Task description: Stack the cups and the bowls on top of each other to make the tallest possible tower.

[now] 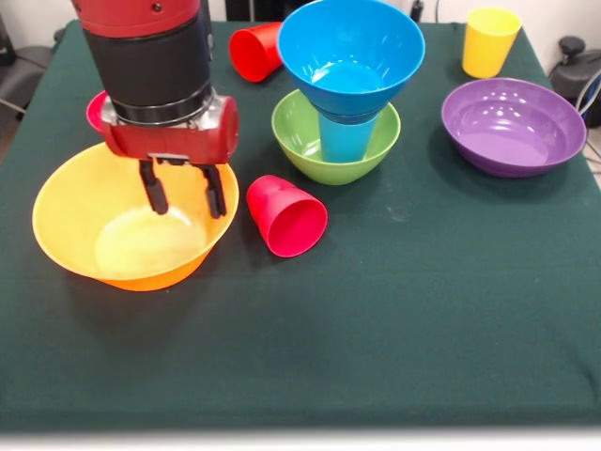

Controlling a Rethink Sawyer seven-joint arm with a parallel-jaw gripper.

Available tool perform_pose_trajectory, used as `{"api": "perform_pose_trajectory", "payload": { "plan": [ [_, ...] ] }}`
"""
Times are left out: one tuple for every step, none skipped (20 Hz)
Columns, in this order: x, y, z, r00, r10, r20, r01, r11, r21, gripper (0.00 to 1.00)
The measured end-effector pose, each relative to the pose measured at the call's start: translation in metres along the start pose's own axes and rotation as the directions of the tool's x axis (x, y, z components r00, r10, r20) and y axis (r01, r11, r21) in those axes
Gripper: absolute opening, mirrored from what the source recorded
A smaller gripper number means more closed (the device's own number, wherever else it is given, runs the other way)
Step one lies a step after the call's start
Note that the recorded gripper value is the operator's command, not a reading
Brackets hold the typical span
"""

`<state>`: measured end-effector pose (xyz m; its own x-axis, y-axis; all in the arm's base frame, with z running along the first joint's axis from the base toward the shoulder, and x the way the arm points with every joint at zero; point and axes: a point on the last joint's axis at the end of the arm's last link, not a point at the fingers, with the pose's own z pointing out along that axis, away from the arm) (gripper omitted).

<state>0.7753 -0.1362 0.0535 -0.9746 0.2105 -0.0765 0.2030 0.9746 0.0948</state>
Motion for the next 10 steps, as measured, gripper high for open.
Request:
{"api": "perform_pose_trajectory", "payload": {
  "plan": [
    [-0.002,-0.001,-0.002,1.0000,0.000,0.005,0.000,1.0000,0.007,1.00],
    [-0.004,-0.003,-0.004,0.9999,0.000,0.010,0.000,0.9999,0.013,1.00],
    [-0.005,-0.004,-0.004,0.9999,0.001,0.012,-0.001,0.9999,0.016,1.00],
    [-0.006,-0.005,-0.005,0.9999,0.002,0.015,-0.002,0.9998,0.019,1.00],
    [-0.007,-0.007,-0.005,0.9998,0.003,0.017,-0.003,0.9997,0.023,1.00],
    [-0.007,-0.008,-0.005,0.9998,0.003,0.018,-0.004,0.9997,0.024,1.00],
    [-0.007,-0.009,-0.005,0.9998,0.004,0.018,-0.005,0.9997,0.026,1.00],
    [-0.008,-0.012,-0.004,0.9998,0.007,0.019,-0.008,0.9995,0.030,1.00],
    [-0.008,-0.013,-0.003,0.9998,0.008,0.019,-0.009,0.9995,0.031,1.00],
    [-0.008,-0.014,-0.002,0.9998,0.010,0.019,-0.010,0.9995,0.031,1.00]
  ]
}}
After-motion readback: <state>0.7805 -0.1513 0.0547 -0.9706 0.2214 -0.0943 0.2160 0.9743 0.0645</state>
